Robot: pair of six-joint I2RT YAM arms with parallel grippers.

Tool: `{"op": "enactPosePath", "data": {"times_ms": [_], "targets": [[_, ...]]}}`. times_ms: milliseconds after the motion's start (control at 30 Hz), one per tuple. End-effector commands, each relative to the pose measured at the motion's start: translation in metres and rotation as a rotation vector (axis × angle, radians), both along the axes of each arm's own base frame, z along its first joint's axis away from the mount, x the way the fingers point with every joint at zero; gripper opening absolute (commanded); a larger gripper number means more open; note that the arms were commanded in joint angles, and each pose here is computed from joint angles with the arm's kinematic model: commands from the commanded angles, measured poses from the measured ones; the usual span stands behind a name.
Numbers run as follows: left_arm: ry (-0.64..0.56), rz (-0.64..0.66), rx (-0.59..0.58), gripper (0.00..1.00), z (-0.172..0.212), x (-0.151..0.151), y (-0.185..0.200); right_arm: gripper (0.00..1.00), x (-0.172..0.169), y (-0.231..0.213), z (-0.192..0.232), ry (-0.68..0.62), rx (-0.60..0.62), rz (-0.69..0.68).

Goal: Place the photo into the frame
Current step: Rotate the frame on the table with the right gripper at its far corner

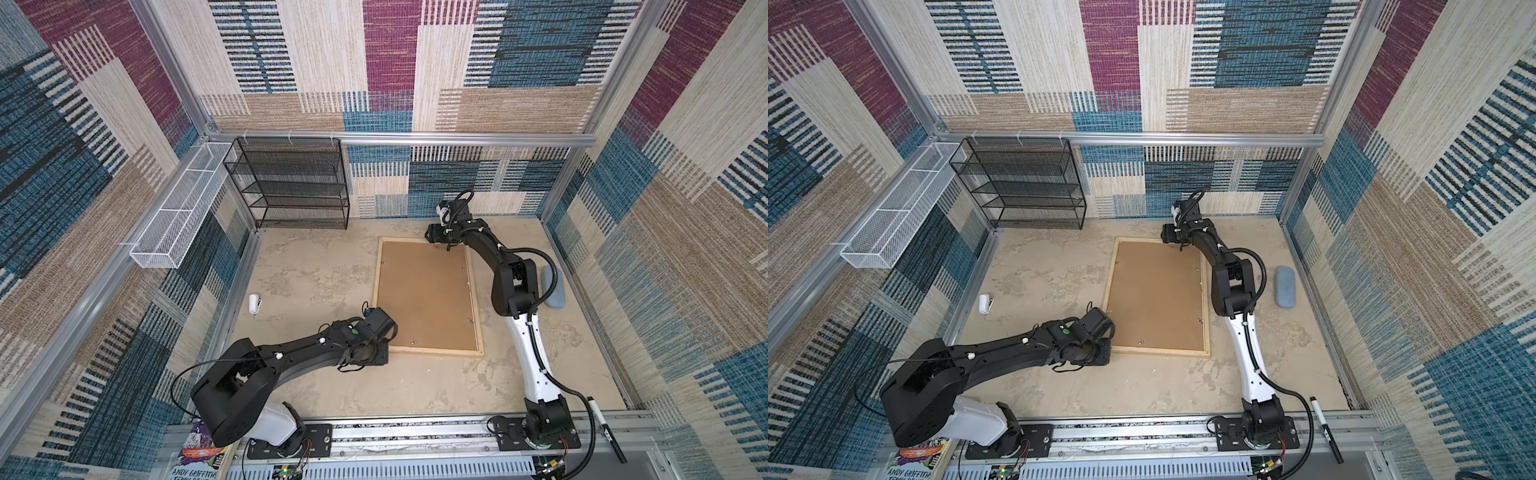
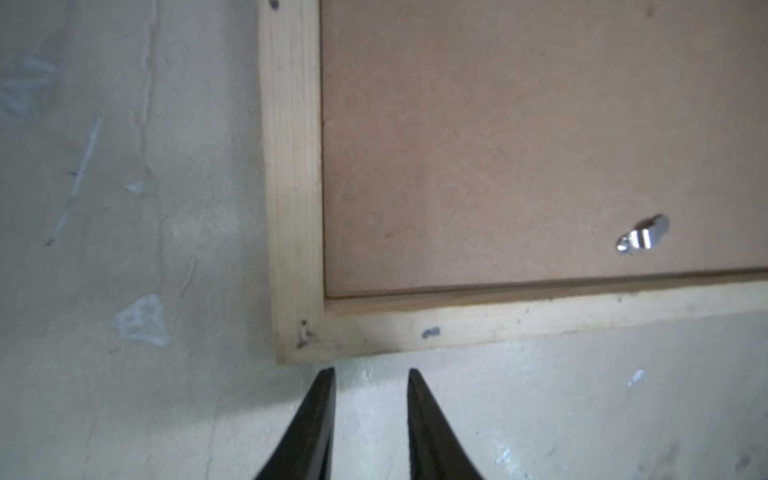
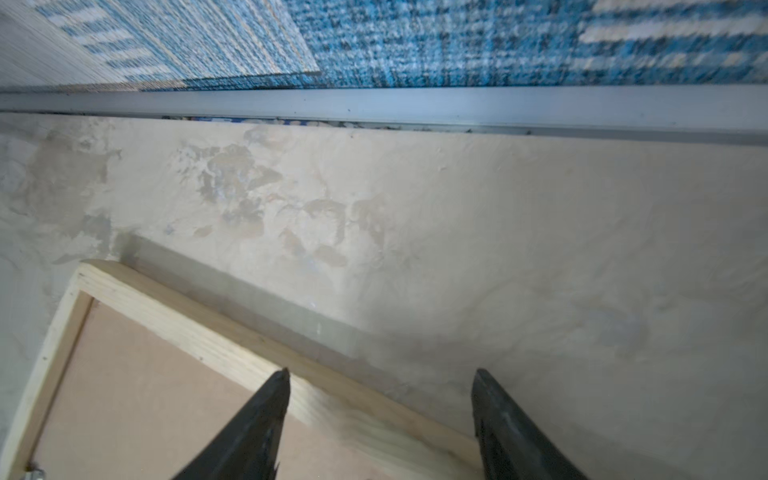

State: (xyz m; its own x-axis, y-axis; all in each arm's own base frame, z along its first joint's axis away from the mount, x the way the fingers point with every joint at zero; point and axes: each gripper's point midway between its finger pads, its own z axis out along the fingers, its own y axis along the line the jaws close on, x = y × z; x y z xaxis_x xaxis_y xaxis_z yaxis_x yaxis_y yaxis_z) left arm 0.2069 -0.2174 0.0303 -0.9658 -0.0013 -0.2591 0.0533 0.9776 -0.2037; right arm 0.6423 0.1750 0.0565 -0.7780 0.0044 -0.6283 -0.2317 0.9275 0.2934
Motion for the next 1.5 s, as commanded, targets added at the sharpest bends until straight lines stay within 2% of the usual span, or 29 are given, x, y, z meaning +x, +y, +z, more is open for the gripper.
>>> {"op": "enactPosePath", "data": {"times_ms": [0,167,333,467,600,733,833,933,1167,1333,1467], "targets": [[-0.005,0.053,0.0,0.32,-0.002,0.007,-0.001,0.71,-0.009,-0.004,-0.007,0.043,-0.002,0.041],[-0.005,0.084,0.038,0.32,-0.007,0.014,0.009,0.7,-0.017,-0.019,-0.014,0.092,-0.016,0.021],[-0.028,0.127,0.055,0.32,-0.011,0.031,0.026,0.69,-0.035,-0.05,-0.031,0.177,-0.059,-0.065],[-0.053,0.163,0.074,0.32,-0.013,0.05,0.045,0.68,-0.058,-0.083,-0.029,0.216,-0.025,-0.144],[-0.069,0.202,0.088,0.32,-0.016,0.071,0.065,0.68,-0.092,-0.112,-0.015,0.216,0.042,-0.206],[-0.072,0.219,0.107,0.32,-0.018,0.09,0.08,0.68,-0.145,-0.132,-0.011,0.23,0.05,-0.26],[-0.077,0.213,0.141,0.32,-0.012,0.1,0.086,0.68,-0.184,-0.133,-0.002,0.22,0.068,-0.281],[-0.096,0.208,0.169,0.33,0.0,0.105,0.089,0.68,-0.204,-0.126,0.01,0.196,0.105,-0.257],[-0.099,0.247,0.072,0.46,0.028,0.091,0.08,0.68,-0.204,-0.13,0.037,0.121,0.11,-0.28],[-0.098,0.263,-0.103,0.49,0.028,0.078,0.05,0.67,-0.201,-0.124,0.036,0.112,0.149,-0.267],[-0.093,0.258,-0.141,0.49,0.025,0.069,0.033,0.67,-0.202,-0.122,0.031,0.122,0.159,-0.262]]}}
